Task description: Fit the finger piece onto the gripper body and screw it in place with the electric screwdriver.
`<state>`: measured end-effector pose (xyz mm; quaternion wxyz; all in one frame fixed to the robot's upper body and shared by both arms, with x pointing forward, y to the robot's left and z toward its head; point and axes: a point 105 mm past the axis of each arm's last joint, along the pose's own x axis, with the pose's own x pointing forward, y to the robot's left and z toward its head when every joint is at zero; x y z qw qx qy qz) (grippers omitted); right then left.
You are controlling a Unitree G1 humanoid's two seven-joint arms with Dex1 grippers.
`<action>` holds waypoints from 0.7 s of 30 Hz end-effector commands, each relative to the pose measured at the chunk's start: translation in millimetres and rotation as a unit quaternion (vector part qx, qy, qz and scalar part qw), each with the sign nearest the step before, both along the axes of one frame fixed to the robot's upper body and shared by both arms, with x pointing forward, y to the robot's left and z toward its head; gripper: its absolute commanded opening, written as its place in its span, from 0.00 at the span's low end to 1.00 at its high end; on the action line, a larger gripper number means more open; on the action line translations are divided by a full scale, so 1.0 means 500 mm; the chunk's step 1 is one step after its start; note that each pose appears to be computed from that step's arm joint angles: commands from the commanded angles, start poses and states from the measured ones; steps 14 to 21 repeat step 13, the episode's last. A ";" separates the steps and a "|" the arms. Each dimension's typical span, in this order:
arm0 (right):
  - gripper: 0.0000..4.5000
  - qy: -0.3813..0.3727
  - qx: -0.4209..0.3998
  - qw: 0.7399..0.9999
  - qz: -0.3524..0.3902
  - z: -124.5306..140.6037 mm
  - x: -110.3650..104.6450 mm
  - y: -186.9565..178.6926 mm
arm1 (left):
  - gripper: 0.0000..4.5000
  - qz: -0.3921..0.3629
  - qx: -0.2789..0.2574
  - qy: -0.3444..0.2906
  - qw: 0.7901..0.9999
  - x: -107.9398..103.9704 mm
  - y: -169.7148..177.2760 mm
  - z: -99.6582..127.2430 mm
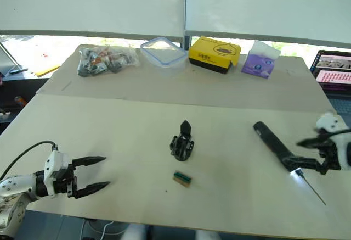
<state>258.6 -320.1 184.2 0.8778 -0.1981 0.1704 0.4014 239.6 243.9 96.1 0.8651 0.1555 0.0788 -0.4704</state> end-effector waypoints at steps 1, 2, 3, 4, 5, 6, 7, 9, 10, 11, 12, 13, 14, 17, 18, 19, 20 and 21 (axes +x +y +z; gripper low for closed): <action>0.99 -0.155 0.019 0.974 0.161 0.036 -0.056 0.086 | 1.00 0.050 0.056 -0.055 0.996 0.019 0.040 0.022; 0.99 -0.161 0.016 0.968 0.190 0.024 -0.071 0.100 | 1.00 0.061 0.061 -0.058 0.995 0.022 0.047 0.022; 0.99 -0.163 0.016 0.965 0.204 0.011 -0.079 0.109 | 1.00 0.064 0.062 -0.063 0.994 0.022 0.051 0.024; 0.99 -0.165 0.015 0.963 0.211 0.004 -0.084 0.114 | 1.00 0.064 0.062 -0.066 0.994 0.022 0.053 0.025; 0.99 -0.162 0.009 0.961 0.224 -0.022 -0.089 0.124 | 1.00 0.069 0.063 -0.068 0.993 0.022 0.056 0.025; 0.99 -0.161 0.005 0.959 0.233 -0.041 -0.094 0.133 | 1.00 0.072 0.063 -0.070 0.993 0.022 0.059 0.024; 0.99 -0.166 0.006 0.956 0.242 -0.053 -0.098 0.140 | 1.00 0.073 0.063 -0.070 0.993 0.022 0.060 0.023; 0.99 -0.183 0.018 0.956 0.227 -0.062 -0.089 0.144 | 1.00 0.075 0.065 -0.074 0.992 0.021 0.057 0.021; 0.99 -0.190 0.016 0.956 0.222 -0.068 -0.082 0.143 | 1.00 0.075 0.064 -0.078 0.992 0.021 0.053 0.022; 0.99 -0.193 0.013 0.956 0.220 -0.072 -0.077 0.142 | 1.00 0.075 0.063 -0.082 0.992 0.020 0.049 0.022; 0.99 -0.195 0.012 0.957 0.216 -0.075 -0.070 0.140 | 1.00 0.079 0.057 -0.085 0.992 0.022 0.045 0.024; 0.99 -0.197 0.011 0.957 0.214 -0.077 -0.064 0.140 | 1.00 0.083 0.051 -0.090 0.991 0.025 0.042 0.028; 0.99 -0.197 0.011 0.957 0.214 -0.077 -0.064 0.140 | 1.00 0.083 0.051 -0.090 0.991 0.025 0.042 0.028; 0.99 -0.197 0.011 0.957 0.214 -0.077 -0.064 0.140 | 1.00 0.083 0.051 -0.090 0.991 0.025 0.042 0.028; 0.99 -0.197 0.011 0.957 0.214 -0.077 -0.064 0.140 | 1.00 0.083 0.051 -0.090 0.991 0.025 0.042 0.028; 0.99 -0.197 0.011 0.957 0.214 -0.077 -0.064 0.140 | 1.00 0.083 0.051 -0.090 0.991 0.025 0.042 0.028; 0.99 -0.197 0.011 0.957 0.214 -0.077 -0.064 0.140 | 1.00 0.083 0.051 -0.090 0.991 0.025 0.042 0.028; 0.99 -0.197 0.011 0.957 0.214 -0.077 -0.064 0.140 | 1.00 0.083 0.051 -0.090 0.991 0.025 0.042 0.028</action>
